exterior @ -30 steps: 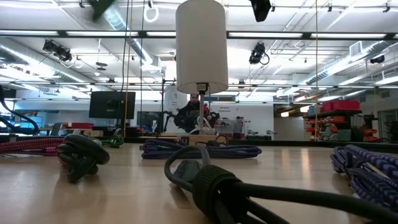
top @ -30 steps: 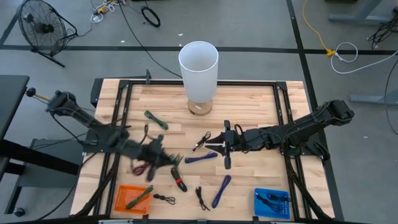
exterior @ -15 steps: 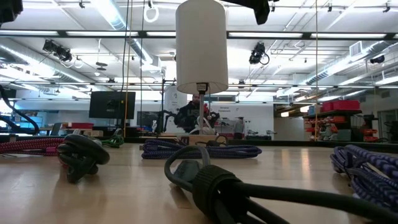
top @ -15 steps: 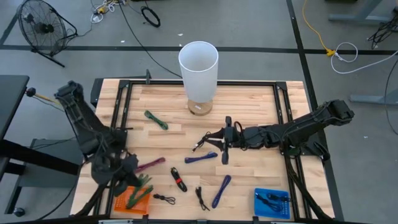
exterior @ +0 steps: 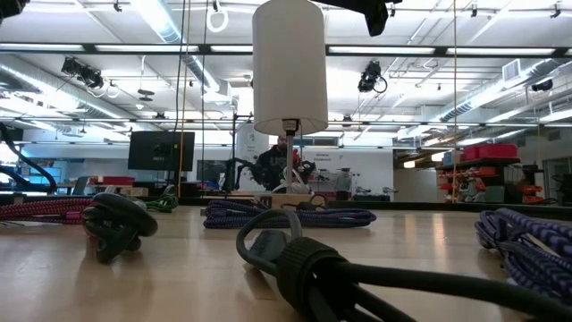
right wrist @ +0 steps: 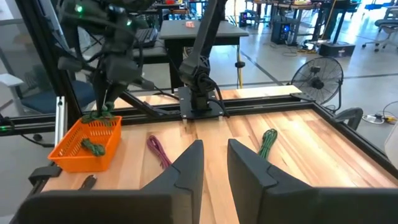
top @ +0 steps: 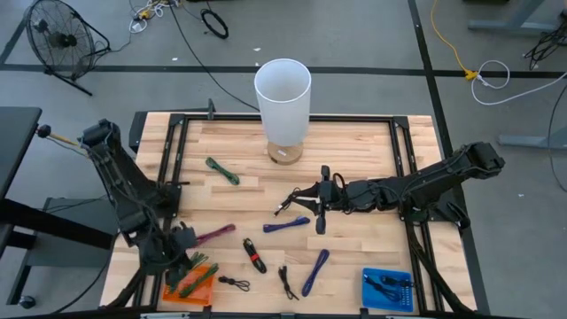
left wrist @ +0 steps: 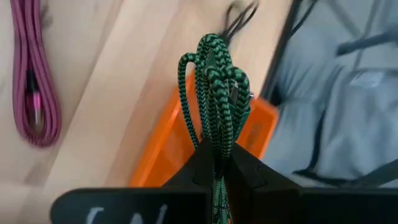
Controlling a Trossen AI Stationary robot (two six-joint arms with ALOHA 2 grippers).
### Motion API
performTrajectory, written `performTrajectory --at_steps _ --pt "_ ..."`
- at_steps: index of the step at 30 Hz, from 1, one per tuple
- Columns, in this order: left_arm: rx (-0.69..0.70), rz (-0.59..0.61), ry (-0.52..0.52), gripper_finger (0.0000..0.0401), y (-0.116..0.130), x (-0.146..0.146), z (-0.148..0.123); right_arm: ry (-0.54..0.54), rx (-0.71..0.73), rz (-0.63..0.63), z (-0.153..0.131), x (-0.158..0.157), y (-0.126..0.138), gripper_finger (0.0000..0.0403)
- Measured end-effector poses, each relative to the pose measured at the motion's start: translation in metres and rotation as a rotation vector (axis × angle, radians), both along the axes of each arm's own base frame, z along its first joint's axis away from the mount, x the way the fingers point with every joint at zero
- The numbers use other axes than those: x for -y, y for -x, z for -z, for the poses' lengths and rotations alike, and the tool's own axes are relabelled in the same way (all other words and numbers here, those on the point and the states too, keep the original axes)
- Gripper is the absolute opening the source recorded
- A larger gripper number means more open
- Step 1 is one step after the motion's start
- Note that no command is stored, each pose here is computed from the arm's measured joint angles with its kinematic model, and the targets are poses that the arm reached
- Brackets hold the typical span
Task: Pick & Place USB Port
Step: Put the black and green charger cable into the orange bin
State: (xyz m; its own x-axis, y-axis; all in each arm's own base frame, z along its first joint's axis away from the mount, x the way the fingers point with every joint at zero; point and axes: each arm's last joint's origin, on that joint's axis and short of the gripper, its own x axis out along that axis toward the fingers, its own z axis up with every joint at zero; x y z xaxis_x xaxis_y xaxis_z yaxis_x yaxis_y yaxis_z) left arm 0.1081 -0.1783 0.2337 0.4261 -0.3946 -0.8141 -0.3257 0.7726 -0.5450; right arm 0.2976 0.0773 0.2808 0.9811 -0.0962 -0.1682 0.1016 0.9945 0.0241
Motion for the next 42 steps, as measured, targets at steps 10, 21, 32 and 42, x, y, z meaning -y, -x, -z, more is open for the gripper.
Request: performTrajectory --at_steps 10,21,32,42 --pt "-0.092 0.007 -0.043 0.0016 -0.006 0.008 0.016 0.001 -0.005 0.001 0.000 0.000 0.000 0.0070" --pt "-0.111 0.013 -0.014 0.0025 -0.011 0.010 0.018 0.005 -0.014 0.003 0.001 0.000 0.000 0.0070" --pt "-0.095 0.058 -0.049 0.0017 -0.012 0.012 0.021 0.008 -0.020 0.003 0.002 0.000 0.000 0.0070" --pt "-0.138 0.078 -0.053 0.0034 -0.013 0.016 0.028 0.010 -0.023 0.003 0.002 0.001 0.000 0.0070"
